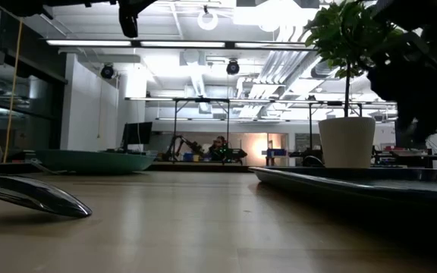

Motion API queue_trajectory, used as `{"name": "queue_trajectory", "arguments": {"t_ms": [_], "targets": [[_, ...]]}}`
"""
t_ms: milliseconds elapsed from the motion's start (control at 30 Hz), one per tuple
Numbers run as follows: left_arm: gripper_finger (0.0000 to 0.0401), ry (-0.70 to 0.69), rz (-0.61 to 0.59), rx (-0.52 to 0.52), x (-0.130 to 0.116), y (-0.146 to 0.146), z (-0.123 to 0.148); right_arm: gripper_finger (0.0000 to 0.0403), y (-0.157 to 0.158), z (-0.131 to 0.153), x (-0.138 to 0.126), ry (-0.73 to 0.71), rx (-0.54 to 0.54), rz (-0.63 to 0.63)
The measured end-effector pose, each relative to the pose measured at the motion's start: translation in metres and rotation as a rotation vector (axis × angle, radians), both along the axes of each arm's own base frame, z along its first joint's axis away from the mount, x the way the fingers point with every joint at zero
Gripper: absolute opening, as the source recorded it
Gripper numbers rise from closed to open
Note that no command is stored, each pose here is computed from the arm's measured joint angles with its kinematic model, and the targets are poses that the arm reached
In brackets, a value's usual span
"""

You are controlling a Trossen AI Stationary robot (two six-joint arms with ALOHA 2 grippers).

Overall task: Pick and place plate/cup/fork/spoon on tray
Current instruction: Move the green tray to the center of the table

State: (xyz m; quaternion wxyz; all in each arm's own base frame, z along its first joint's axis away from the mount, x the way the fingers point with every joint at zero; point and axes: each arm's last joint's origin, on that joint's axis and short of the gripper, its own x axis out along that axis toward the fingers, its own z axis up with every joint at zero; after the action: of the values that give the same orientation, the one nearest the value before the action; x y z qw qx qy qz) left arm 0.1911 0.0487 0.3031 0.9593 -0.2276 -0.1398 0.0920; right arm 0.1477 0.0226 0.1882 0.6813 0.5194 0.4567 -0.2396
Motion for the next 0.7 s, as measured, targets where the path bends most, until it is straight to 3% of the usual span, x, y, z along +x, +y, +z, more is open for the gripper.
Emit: {"name": "queue_trajectory", "arguments": {"t_ms": [500, 600, 700], "targets": [[0.0188, -0.001, 0.000, 0.000, 0.000, 0.000, 0.000, 0.0135, 0.033, -0.020, 0.000, 0.192, 0.039, -0.099], [0.0188, 0.000, 0.000, 0.000, 0.000, 0.000, 0.000, 0.0111, 0.039, -0.023, -0.001, 0.219, 0.036, -0.084], [0.0188, -0.001, 0.006, -0.002, 0.000, 0.000, 0.000, 0.0058, 0.045, -0.026, -0.001, 0.241, 0.045, -0.097]]}}
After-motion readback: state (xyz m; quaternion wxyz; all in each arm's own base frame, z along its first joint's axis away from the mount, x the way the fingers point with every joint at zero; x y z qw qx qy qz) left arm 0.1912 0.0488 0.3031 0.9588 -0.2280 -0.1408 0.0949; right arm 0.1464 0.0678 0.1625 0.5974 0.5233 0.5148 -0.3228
